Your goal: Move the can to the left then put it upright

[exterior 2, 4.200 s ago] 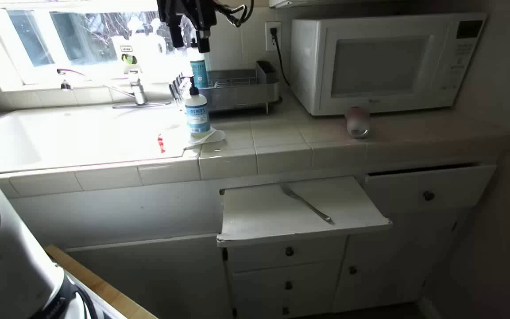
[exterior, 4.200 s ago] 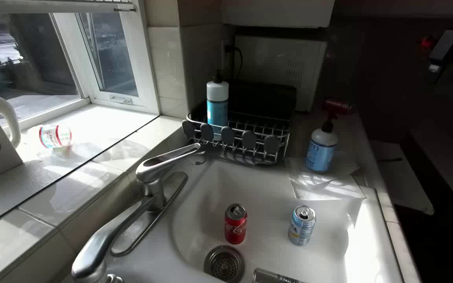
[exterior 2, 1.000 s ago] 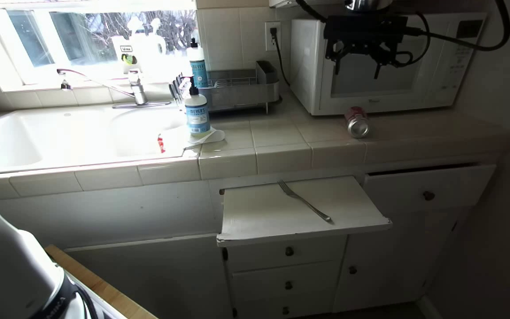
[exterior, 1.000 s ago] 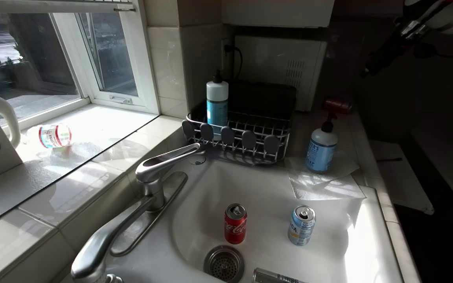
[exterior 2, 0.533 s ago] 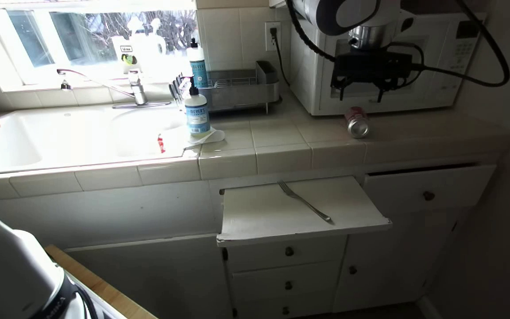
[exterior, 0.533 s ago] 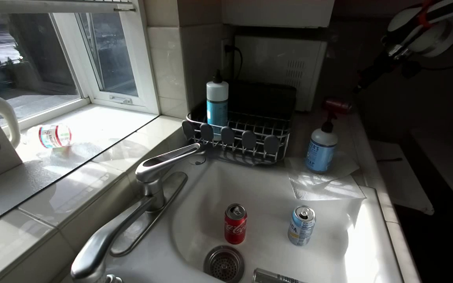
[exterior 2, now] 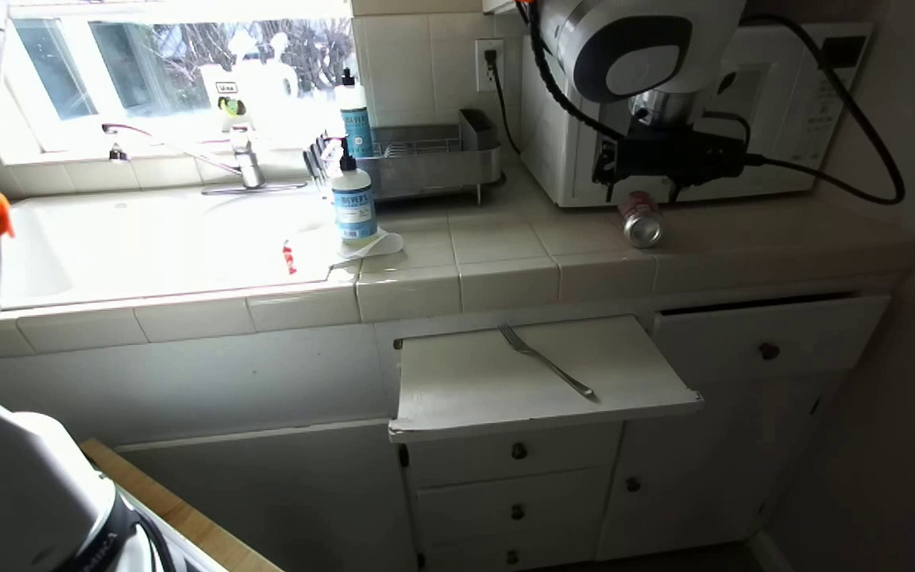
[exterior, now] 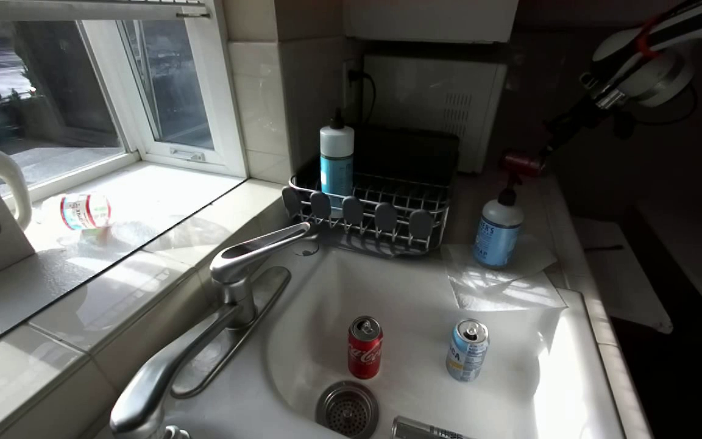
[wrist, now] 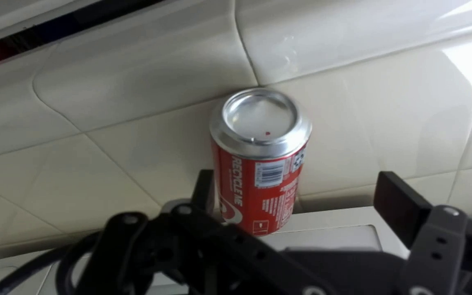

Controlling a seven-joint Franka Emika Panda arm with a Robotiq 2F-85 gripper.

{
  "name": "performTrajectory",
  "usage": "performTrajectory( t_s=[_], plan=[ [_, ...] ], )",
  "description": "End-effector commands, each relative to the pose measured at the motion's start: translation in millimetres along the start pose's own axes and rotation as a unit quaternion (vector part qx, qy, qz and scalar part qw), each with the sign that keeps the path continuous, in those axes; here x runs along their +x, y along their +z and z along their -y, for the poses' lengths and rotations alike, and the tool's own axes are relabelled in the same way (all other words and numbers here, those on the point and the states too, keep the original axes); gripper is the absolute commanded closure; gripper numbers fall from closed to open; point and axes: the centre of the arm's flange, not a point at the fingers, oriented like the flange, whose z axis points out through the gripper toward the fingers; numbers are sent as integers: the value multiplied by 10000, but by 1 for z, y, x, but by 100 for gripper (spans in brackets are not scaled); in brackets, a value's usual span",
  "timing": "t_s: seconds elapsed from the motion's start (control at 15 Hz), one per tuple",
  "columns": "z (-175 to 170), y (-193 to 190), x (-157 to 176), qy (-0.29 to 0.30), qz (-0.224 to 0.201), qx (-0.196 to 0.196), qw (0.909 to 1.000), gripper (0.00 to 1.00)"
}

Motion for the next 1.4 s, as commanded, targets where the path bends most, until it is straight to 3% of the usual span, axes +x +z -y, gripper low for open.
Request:
performTrajectory(
  t_s=[0.0, 0.8, 0.93, 1.0, 1.2, 1.33],
  plan=[
    [-9, 19, -4, -193, -257, -46, 9995, 0],
    [-24, 56, -14, -303, -653, -87, 9974, 0],
    [-25, 58, -16, -274, -617, -82, 9977, 11],
    [-25, 59, -16, -254, -607, -69, 9978, 21],
    [-23, 59, -18, -202, -518, -61, 9984, 30],
    [-21, 56, -17, -170, -445, -76, 9988, 25]
  ],
)
